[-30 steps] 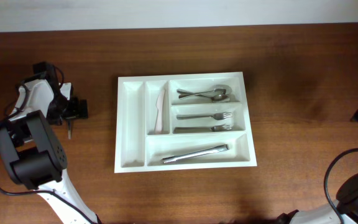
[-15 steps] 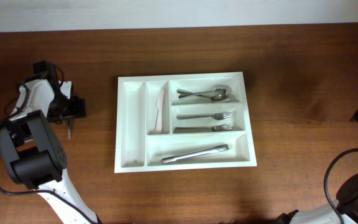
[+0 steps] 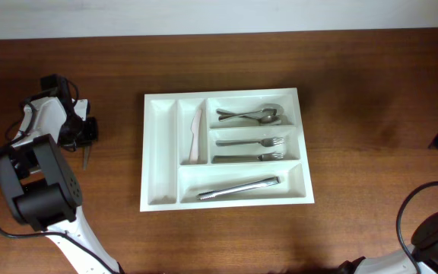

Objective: Pack container
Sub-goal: 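Lower the left gripper and close it on the small spoon, then carry the spoon into the leftmost compartment and open the gripper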

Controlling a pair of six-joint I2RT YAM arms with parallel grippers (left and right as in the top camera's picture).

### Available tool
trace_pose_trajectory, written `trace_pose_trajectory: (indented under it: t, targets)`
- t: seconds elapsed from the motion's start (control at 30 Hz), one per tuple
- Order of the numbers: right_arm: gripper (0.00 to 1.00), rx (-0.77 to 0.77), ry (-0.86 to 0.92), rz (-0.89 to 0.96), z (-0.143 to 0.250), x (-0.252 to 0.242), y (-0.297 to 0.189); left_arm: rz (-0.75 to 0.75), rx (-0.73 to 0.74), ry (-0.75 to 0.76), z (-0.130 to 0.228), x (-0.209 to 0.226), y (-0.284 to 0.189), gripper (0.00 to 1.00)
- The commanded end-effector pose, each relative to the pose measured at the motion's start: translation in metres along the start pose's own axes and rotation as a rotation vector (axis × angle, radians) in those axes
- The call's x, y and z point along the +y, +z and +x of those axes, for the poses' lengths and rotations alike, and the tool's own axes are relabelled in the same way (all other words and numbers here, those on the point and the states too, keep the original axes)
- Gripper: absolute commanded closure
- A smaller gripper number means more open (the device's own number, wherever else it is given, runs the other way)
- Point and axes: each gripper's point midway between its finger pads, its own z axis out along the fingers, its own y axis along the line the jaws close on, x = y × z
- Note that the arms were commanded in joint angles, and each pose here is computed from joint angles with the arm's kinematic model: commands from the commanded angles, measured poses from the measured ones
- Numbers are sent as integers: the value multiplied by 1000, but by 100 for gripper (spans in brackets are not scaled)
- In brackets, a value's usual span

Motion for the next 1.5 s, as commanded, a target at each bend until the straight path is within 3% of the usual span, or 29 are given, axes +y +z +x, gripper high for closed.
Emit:
trace_pose_trajectory:
  t: [0.0, 0.1, 0.5, 0.8, 1.0, 1.13, 1.43, 1.47]
  targets:
    - [1, -4, 5, 12, 0, -1, -1, -9, 29, 6, 2, 2, 9, 92]
    - [1, -3, 5, 12, 0, -1, -1, -10, 23, 6, -1, 2, 6, 98]
    - [1, -3, 5, 12, 0, -1, -1, 59, -1, 15, -20, -10, -33, 98]
    - [1, -4, 5, 12, 0, -1, -1, 279, -12, 116, -28, -88, -91, 98]
    - [1, -4, 5, 12, 0, -1, -1, 293, 25, 228, -9, -150, -114, 98]
    - [1, -4, 5, 12, 0, -1, -1, 276, 98, 218, 12, -180, -117, 98]
    - [1, -4, 5, 12, 0, -1, -1, 270, 139, 237, 29, -212, -119, 98]
    - [1, -3, 5, 12, 0, -1, -1, 269, 141, 235, 29, -213, -119, 94]
